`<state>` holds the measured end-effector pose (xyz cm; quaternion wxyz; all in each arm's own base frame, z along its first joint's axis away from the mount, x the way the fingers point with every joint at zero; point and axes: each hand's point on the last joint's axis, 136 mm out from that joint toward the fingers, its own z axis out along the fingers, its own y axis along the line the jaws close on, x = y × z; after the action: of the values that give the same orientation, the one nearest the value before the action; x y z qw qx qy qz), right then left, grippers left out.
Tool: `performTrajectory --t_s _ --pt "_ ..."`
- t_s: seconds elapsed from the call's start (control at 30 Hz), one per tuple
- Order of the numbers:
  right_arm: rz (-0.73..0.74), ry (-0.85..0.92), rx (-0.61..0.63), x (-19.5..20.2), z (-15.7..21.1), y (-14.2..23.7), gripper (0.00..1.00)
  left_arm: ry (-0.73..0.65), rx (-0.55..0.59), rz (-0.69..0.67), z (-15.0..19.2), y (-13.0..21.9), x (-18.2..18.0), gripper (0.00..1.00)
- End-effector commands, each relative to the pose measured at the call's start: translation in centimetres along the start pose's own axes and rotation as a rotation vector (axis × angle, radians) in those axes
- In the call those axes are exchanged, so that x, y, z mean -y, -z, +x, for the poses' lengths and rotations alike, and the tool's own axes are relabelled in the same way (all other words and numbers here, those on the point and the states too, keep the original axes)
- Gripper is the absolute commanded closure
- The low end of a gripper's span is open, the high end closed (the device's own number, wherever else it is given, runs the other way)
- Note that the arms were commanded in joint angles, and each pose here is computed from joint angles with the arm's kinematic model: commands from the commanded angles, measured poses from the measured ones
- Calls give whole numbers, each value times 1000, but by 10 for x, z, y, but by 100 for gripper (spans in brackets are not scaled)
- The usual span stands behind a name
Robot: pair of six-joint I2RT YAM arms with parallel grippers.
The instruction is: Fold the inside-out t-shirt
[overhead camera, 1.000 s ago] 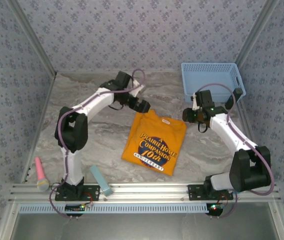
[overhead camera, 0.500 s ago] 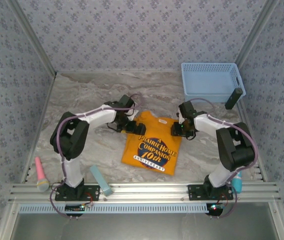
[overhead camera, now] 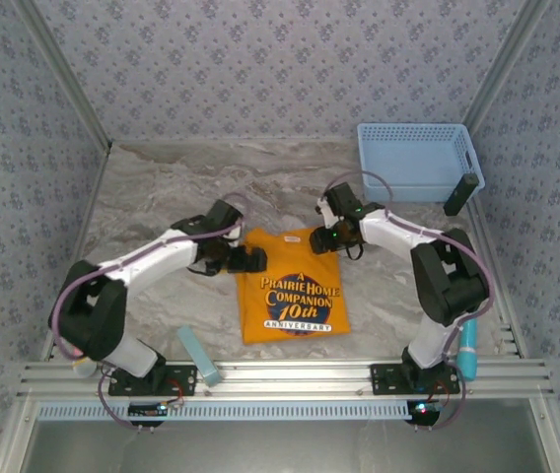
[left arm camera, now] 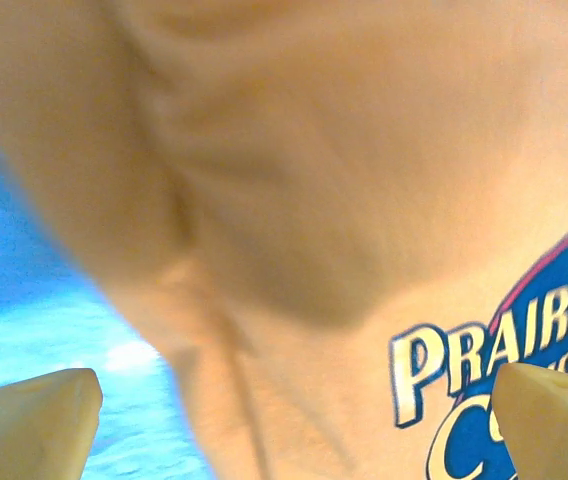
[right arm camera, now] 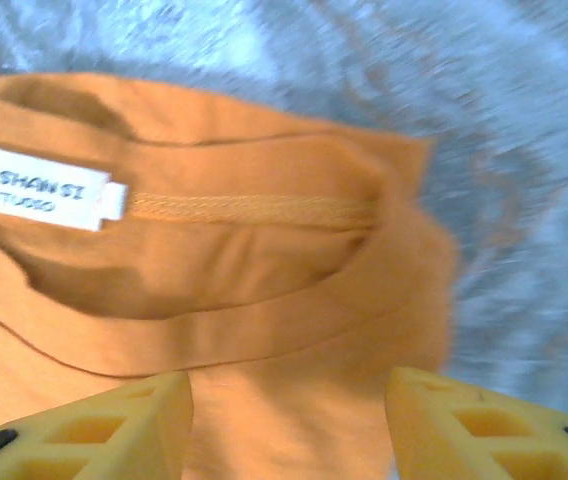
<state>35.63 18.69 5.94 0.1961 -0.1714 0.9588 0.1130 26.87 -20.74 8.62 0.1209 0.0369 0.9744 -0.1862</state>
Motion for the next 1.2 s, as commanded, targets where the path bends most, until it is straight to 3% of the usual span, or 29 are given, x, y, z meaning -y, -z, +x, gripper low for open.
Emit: performTrajectory --t_s 0.0,0.13,0.23,0.57,0.67,0.7,0.9,1.03,1.17 --pt "29 72 81 23 -26 30 42 110 94 -48 -31 16 -20 0" --pt "-87 69 62 28 -47 31 42 120 54 48 -49 3 -8 9" --pt "-154 120 -17 26 -48 20 44 135 29 82 -56 -7 -8 0" --pt "-260 501 -201 10 -20 -19 43 140 -92 91 -56 -41 -18 1" --pt "-276 544 -247 7 -15 -31 41 147 -126 126 -57 -50 -12 4" --pt "-290 564 -255 6 -14 -34 35 148 -133 127 -57 -53 -12 4" --pt "-312 667 -266 0 -17 -44 34 144 -179 127 -60 -67 -10 4" --pt "-398 727 -254 -14 -17 -41 37 136 -199 137 -65 -74 -4 8" --pt "-419 765 -287 -16 -10 -45 52 112 -227 134 -63 -80 -1 13"
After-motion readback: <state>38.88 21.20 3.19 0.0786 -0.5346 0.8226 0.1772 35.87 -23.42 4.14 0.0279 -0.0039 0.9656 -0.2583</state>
